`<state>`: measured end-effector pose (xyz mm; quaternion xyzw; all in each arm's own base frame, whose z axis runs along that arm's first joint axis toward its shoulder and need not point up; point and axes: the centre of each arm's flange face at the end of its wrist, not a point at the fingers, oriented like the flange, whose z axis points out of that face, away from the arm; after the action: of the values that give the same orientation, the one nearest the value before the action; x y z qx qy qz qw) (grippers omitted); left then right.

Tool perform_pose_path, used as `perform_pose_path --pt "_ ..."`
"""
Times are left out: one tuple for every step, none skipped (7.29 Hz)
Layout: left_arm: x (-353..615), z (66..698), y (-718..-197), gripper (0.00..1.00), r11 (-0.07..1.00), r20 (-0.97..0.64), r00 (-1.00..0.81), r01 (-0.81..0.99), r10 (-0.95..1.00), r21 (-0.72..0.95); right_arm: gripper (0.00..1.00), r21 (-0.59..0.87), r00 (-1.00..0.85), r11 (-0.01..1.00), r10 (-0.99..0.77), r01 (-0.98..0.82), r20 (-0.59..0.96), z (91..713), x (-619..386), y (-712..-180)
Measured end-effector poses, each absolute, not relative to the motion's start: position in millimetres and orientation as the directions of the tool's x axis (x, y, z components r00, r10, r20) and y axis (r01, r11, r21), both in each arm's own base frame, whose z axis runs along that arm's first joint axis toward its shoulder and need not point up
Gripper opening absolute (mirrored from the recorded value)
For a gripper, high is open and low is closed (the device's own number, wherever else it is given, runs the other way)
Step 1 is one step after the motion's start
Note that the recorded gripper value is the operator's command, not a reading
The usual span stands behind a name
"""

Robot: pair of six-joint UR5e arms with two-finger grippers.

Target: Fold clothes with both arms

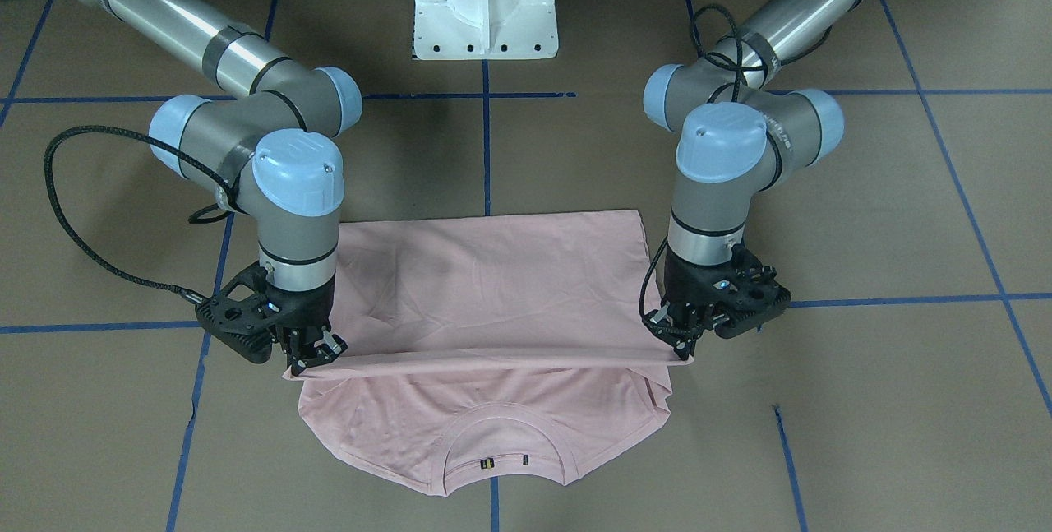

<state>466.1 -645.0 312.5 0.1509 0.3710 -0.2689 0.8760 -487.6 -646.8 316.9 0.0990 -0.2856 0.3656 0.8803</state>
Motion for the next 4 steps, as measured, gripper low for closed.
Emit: perform_pose_path --pt "470.4 319.7 -651.2 0.00 0.806 -0.729 0.585 0.587 -0.355 0.078 0.00 -0.033 0.573 0.713 0.590 -0.701 0.569 322.1 -495.6 -654.9" --pt "472.7 326.8 -655.9 0.00 0.801 -0.727 0.591 0.590 -0.348 0.096 0.00 -0.033 0.576 0.713 0.591 -0.700 0.565 325.3 -499.0 -658.2" --pt "474.9 334.5 -659.8 0.00 0.801 -0.729 0.597 0.588 -0.334 0.114 0.00 -0.032 0.577 0.713 0.592 -0.700 0.563 327.0 -500.4 -659.3" --pt "476.9 339.5 -661.7 0.04 0.801 -0.733 0.597 0.586 -0.324 0.123 0.17 -0.030 0.578 0.713 0.592 -0.701 0.562 327.9 -501.0 -659.7"
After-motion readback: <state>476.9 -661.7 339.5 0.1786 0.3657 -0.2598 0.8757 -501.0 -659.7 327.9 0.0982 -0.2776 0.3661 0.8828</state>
